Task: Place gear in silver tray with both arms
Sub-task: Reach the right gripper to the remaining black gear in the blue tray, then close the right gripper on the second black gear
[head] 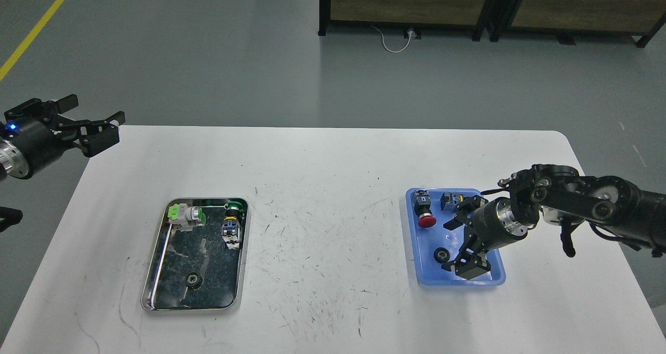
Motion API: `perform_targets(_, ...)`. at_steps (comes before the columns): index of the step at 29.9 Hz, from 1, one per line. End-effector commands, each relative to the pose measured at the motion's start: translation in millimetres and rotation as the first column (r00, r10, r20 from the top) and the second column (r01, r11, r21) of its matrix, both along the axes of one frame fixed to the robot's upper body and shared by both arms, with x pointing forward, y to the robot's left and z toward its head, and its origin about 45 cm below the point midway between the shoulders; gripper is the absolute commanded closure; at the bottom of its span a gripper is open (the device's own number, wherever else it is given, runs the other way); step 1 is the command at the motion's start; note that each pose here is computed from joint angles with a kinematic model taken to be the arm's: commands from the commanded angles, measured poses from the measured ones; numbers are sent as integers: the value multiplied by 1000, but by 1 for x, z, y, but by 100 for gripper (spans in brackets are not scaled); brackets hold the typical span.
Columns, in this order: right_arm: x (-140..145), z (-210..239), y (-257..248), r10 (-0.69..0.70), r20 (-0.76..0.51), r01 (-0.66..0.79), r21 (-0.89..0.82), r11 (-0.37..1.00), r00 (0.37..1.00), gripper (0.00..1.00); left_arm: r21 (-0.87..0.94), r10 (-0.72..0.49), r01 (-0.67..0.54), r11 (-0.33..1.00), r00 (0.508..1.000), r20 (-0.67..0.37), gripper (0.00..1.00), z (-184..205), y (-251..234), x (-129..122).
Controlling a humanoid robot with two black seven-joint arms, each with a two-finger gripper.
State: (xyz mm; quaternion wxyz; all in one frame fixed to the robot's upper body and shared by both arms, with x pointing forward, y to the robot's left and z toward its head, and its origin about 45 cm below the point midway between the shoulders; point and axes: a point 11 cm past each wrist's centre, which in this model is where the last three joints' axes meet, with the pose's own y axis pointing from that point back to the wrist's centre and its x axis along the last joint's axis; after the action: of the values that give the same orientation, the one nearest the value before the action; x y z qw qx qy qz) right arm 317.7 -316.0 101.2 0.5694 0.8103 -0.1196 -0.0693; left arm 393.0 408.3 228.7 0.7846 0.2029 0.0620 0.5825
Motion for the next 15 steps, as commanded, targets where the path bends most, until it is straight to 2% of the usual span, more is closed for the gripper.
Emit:
perform_targets(1,-1,-6,3,-7,-6,7,4,1000,1000,7,-1,-2,2,1000,1000,2,3,1,0,0)
perform_targets(15,-7,-24,8,-1,-27,1,-4,1000,1000,9,-1,-4,4,1000,1000,0,3,0,-1,0)
